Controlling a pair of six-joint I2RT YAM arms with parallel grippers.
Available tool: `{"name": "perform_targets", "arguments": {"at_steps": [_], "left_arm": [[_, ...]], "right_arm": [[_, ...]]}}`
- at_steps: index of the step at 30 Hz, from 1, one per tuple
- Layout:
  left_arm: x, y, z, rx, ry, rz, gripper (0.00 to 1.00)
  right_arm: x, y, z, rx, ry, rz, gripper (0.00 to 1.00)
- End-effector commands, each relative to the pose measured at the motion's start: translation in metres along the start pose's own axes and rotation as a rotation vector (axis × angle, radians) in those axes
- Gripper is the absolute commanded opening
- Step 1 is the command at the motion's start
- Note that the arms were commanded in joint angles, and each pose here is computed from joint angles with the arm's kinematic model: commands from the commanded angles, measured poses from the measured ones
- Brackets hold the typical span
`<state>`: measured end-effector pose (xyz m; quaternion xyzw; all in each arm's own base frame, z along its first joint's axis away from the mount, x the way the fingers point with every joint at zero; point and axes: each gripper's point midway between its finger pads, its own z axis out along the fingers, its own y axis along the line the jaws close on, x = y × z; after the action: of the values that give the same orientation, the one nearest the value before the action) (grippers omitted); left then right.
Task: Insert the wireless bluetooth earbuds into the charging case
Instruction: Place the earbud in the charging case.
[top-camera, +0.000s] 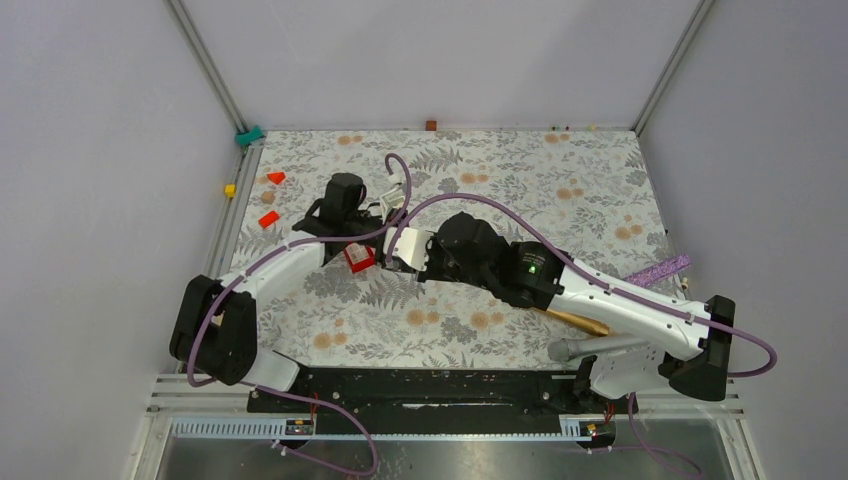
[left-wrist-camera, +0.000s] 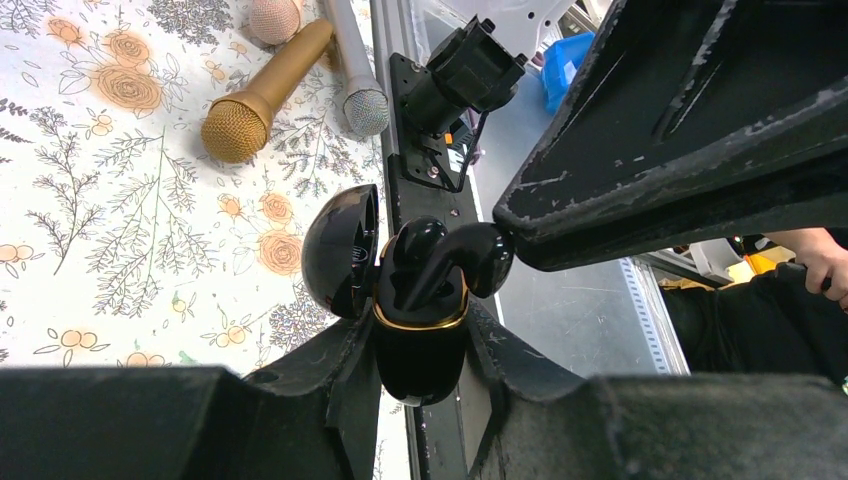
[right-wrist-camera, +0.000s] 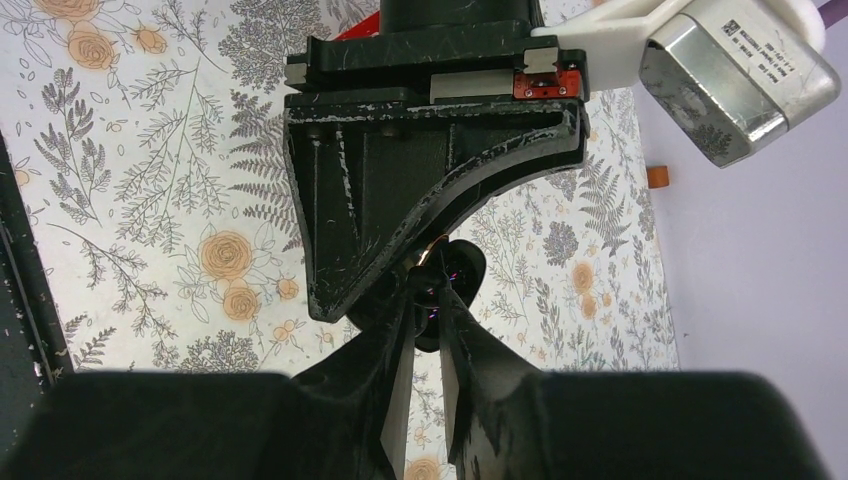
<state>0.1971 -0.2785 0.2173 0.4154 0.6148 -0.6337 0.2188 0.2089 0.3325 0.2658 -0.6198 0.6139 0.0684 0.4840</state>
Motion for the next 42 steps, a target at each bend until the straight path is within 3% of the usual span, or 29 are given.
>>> {"name": "perform_targets", "arguments": {"at_steps": [1,31,38,42], "left_arm": [[-0.012,-0.022,-0.001,0.054,-0.013,0.127,0.17],[0.004,-0.039,0.003,0.094,0.039,0.258,0.18],[0.009,-0.045,-0.002,0.07,0.069,0.354,0.2],[0.005,-0.051,-0.004,0.061,0.066,0.391,0.21]], "right_arm": [[-0.014,-0.001,0.0,0.003,-0.031,0.016,0.22],[-0.019,-0.015,-0.008,0.054,-0.027,0.009,0.26],[-0.036,0.001,-0.059,-0.132,-0.101,-0.017,0.37],[-0.04,0.006,-0.085,-0.188,-0.149,-0.029,0.6]]}}
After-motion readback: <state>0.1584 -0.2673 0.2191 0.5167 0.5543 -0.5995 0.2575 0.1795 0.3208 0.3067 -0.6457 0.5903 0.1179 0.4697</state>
